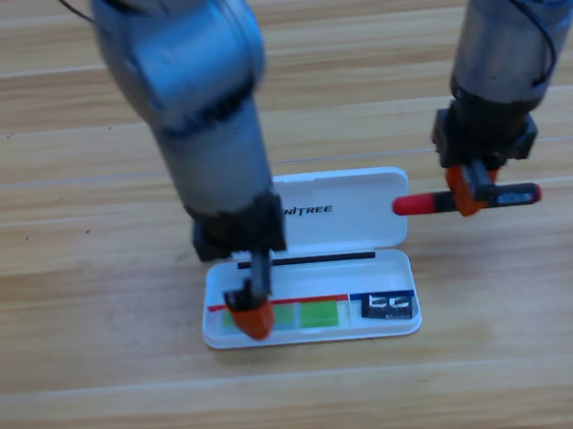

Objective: Clean up eraser and pencils

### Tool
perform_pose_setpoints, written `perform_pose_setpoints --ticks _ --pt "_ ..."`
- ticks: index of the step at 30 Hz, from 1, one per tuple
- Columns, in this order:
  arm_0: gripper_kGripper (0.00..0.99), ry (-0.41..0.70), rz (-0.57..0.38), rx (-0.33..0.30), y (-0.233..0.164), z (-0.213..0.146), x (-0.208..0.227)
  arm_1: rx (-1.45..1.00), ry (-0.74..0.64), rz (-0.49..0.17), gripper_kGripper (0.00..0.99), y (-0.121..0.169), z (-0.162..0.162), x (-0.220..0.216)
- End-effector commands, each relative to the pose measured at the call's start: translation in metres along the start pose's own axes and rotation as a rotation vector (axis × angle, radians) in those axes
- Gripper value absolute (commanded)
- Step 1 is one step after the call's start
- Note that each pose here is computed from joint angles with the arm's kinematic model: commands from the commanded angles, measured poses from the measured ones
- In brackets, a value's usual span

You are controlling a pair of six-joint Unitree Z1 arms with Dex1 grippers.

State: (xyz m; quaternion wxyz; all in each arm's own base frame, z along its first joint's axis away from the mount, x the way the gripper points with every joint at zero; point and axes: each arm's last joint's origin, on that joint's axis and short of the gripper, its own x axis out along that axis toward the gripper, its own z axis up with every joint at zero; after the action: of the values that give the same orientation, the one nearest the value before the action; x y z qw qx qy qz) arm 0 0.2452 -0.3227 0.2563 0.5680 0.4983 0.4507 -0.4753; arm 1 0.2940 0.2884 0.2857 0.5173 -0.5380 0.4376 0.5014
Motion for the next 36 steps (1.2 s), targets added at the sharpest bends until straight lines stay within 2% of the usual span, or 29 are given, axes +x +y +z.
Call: perform_pose_setpoints --ticks 1,4,8,15,22,34,35,36 --pt "0.99 -0.127 0.078 -0.159 0.016 -0.071 -0.094 -0.071 0.022 0.051 0.0 0.013 0.048 0.021" --pt "0.99 -0.159 0.112 -0.239 0.023 -0.113 -0.122 -0.084 0.017 0.048 0.0 0.01 0.066 0.028" --pt "0.99 -0.174 0.149 -0.307 0.024 -0.154 -0.139 -0.101 0.016 0.053 0.0 0.01 0.089 0.039" --pt "0.99 -0.167 0.187 -0.388 0.023 -0.189 -0.135 -0.12 0.012 0.055 0.0 0.014 0.114 0.055" --pt "0.989 -0.169 0.177 -0.399 0.021 -0.192 -0.126 -0.126 0.016 0.058 0.0 0.014 0.127 0.069" --pt "0.99 -0.163 0.162 -0.394 0.018 -0.194 -0.109 -0.105 0.027 0.065 0.0 0.011 0.129 0.078" --pt "0.99 -0.163 0.16 -0.394 0.018 -0.194 -0.108 -0.102 0.027 0.063 0.026 0.011 0.129 0.077" --pt "0.989 -0.163 0.16 -0.394 0.018 -0.194 -0.107 -0.097 0.026 0.059 0.224 0.011 0.129 0.077"
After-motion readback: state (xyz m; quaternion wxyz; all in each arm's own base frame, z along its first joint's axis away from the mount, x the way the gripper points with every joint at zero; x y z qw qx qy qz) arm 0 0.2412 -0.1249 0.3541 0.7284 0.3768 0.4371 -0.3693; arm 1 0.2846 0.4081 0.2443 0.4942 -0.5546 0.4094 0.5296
